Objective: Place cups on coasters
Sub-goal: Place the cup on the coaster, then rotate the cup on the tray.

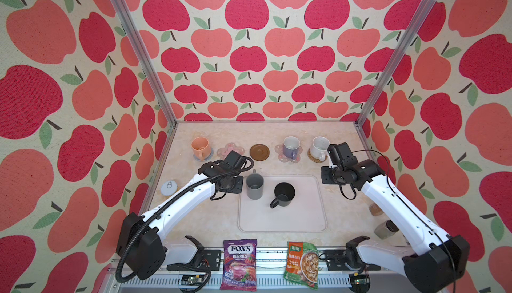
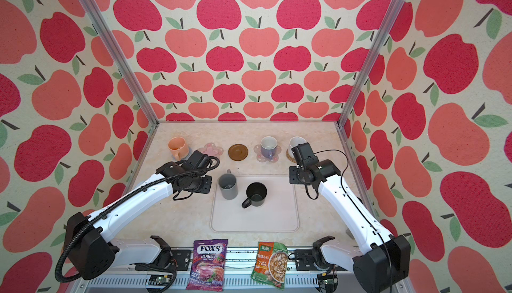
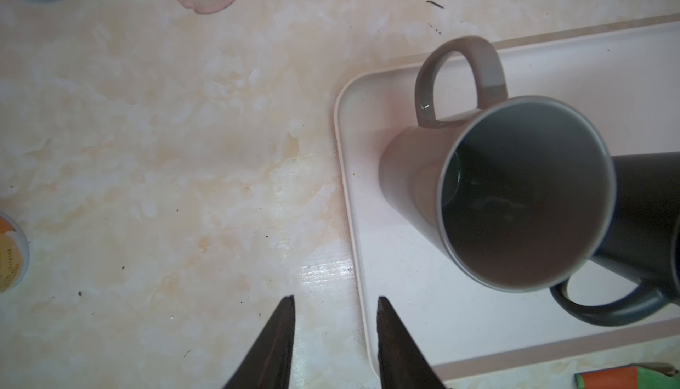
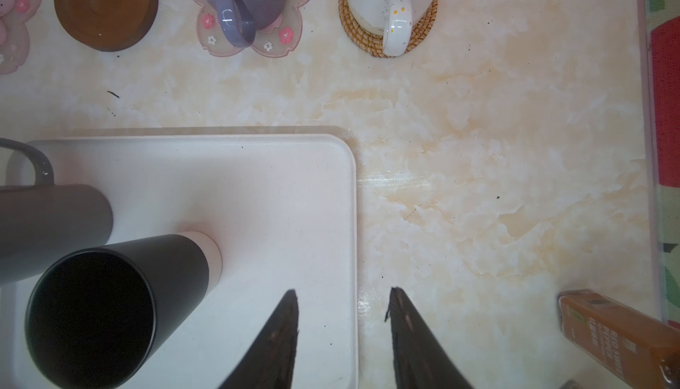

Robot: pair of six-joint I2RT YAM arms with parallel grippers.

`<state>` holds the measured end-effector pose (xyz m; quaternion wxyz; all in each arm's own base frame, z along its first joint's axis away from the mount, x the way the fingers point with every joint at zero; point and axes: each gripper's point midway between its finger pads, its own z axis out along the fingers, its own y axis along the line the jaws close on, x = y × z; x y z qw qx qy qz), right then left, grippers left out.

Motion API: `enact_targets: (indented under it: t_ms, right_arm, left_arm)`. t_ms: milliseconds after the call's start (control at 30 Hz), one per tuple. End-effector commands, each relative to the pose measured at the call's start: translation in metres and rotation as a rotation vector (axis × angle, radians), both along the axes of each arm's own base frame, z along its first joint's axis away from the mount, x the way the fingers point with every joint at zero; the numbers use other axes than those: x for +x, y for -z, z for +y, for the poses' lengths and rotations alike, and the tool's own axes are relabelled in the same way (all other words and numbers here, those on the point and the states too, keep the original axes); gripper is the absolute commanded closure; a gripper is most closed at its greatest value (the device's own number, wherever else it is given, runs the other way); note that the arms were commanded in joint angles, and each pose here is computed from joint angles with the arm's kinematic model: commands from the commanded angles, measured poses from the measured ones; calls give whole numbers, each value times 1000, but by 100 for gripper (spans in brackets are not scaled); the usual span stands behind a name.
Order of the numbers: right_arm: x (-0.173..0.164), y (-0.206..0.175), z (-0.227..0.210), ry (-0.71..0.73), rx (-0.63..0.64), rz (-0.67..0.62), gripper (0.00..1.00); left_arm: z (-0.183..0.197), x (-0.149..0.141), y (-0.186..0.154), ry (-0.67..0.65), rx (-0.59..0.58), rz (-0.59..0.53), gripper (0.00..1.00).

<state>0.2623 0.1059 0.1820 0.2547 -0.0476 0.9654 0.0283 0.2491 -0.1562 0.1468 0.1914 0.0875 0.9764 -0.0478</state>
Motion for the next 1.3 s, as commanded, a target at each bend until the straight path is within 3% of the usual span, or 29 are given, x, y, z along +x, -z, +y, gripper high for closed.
enact_targets:
  t_ms: [0, 200, 433, 600, 733, 933, 1267]
  right_arm:
    - [-9, 3, 0, 3, 12, 16, 56]
    - [5, 9, 22, -5, 96, 14, 56]
    - [5, 24, 17, -40, -13, 54, 56]
    - [7, 20, 12, -43, -38, 26, 57]
    - [6, 18, 13, -44, -19, 1, 57]
    - [1, 21, 9, -46, -27, 1, 56]
    - [-3, 28, 5, -62, -54, 14, 56]
  left_arm:
    - [-4, -9, -10, 77, 17, 13, 60]
    - [6, -3, -11, 60, 52, -20, 60]
    - [6, 25, -8, -14, -53, -39, 60]
    - [12, 64, -7, -111, -79, -46, 61]
    - [-12, 89, -9, -79, -109, -36, 61]
    - [-47, 116, 0, -10, -58, -15, 61]
    - [-88, 121, 36, 70, -40, 90, 61]
